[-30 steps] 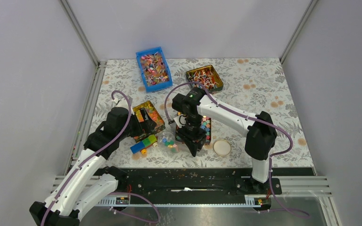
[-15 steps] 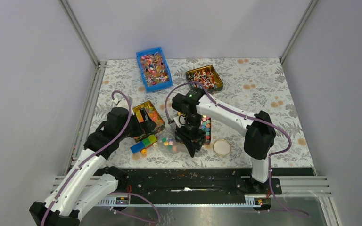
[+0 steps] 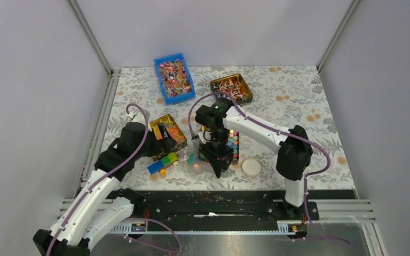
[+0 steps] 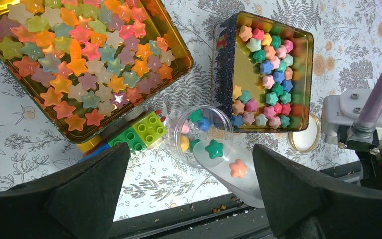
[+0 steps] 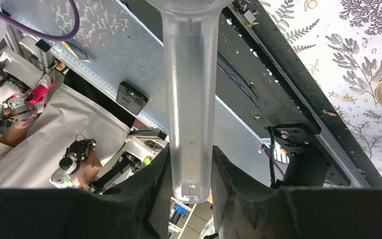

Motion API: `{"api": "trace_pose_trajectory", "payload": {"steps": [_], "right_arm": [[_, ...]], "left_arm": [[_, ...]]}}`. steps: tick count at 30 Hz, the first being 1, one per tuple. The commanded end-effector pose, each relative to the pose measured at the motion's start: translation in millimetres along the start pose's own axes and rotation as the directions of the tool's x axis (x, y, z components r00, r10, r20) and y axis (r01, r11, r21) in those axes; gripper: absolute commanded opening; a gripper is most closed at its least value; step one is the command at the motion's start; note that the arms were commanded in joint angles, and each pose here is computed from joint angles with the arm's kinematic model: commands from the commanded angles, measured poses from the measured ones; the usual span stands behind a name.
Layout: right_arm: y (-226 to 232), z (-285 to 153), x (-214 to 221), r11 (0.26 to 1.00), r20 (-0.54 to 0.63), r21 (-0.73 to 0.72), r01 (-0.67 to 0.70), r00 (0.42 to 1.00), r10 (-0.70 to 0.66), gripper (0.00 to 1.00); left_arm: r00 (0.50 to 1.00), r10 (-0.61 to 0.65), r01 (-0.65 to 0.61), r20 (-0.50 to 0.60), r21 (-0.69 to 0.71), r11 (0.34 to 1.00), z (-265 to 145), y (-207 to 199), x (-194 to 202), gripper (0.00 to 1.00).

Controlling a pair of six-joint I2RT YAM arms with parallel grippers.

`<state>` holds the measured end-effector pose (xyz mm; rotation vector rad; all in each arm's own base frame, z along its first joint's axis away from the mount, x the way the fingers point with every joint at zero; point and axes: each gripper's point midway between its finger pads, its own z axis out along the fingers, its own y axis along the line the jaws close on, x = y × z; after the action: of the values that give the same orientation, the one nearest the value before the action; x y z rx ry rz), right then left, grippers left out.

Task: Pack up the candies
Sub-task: Place the fake candies in the packing bottle.

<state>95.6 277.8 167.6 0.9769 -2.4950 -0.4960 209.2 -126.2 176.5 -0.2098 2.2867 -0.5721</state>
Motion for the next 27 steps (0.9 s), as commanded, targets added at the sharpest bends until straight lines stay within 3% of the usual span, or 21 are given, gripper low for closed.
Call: {"api": "trace_pose_trajectory", "payload": {"steps": [1,27], "right_arm": [[9.7,-6.5,3.1,0.998,-0.011,-0.049,-0.036,0.999,0.036,0.0],[8.1,-3.1,0.5,0.994,-0.014,-0.059,-0.097,0.995,0.096,0.0]], "left_arm": [[0.999,0.002,-0.003,0.037,0.015,1.0,-4.5,-4.2,-9.8,0.99],[0.999,0.007,-0.007,0.036,0.014,1.0,-9.1,-5.2,-11.5,0.99]]}}
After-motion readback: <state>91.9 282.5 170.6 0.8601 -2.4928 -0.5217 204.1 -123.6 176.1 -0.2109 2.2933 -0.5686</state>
